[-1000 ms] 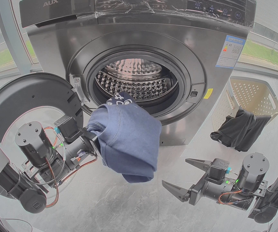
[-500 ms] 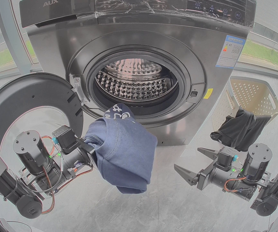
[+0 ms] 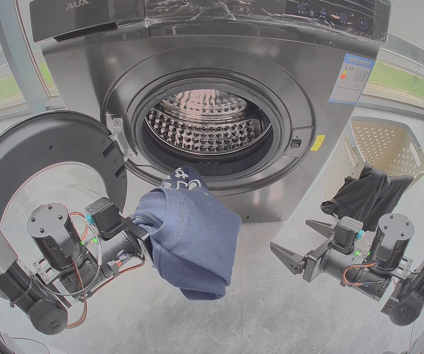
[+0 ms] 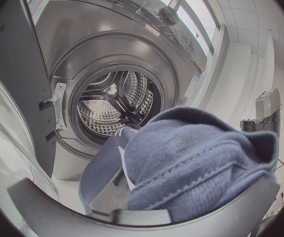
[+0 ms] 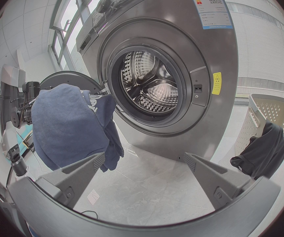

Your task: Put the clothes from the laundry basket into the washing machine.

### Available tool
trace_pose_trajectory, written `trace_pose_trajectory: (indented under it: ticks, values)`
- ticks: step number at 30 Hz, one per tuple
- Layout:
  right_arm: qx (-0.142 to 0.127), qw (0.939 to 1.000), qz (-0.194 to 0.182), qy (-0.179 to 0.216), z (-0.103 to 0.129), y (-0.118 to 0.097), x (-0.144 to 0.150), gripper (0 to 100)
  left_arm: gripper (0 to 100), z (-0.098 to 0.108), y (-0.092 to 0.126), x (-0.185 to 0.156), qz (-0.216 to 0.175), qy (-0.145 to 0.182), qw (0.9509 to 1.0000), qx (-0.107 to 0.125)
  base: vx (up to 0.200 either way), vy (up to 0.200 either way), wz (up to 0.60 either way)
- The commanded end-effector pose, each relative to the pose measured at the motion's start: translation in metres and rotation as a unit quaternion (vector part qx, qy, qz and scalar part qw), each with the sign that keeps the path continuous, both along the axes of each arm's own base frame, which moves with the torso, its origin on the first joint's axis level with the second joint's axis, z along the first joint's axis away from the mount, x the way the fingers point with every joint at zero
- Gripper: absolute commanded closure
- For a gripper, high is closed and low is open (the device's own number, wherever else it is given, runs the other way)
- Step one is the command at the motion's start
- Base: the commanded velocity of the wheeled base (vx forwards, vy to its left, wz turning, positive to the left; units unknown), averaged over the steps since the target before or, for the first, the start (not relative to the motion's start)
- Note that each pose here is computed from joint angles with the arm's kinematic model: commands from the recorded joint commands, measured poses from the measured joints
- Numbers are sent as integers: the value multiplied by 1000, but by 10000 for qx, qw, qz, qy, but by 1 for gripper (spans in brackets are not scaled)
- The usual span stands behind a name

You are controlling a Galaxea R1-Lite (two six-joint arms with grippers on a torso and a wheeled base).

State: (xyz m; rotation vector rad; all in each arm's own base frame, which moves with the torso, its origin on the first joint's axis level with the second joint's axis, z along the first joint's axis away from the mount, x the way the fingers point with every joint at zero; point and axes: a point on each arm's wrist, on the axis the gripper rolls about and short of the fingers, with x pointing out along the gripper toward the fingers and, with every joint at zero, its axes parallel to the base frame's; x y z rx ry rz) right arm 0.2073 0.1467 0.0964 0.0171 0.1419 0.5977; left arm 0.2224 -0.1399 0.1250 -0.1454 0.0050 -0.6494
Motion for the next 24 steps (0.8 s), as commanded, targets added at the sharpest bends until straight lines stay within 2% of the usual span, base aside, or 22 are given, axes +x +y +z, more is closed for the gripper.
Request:
trace_pose_trajectory:
  ticks: [1,3,8,12,24]
  values:
    - [-9,10000,9,14,-1,1,0,0,100,-5,-1,2,-5,53,10000,67,200,0,0]
    - [-18,10000,17,27,-2,1,0,0,100,-8,-2,3,21,42,9998,194,200,0,0]
    - [-16,10000,54,37,-2,3,-1,0,100,-15,-6,-4,-118,59,9989,444,0,0,0]
    - [-17,10000,77,37,-2,4,-2,0,100,-15,-9,-4,-156,51,9989,440,0,0,0]
    - [-33,9998,149,110,-5,7,-4,0,100,-14,-10,-3,-155,35,9990,411,200,0,0]
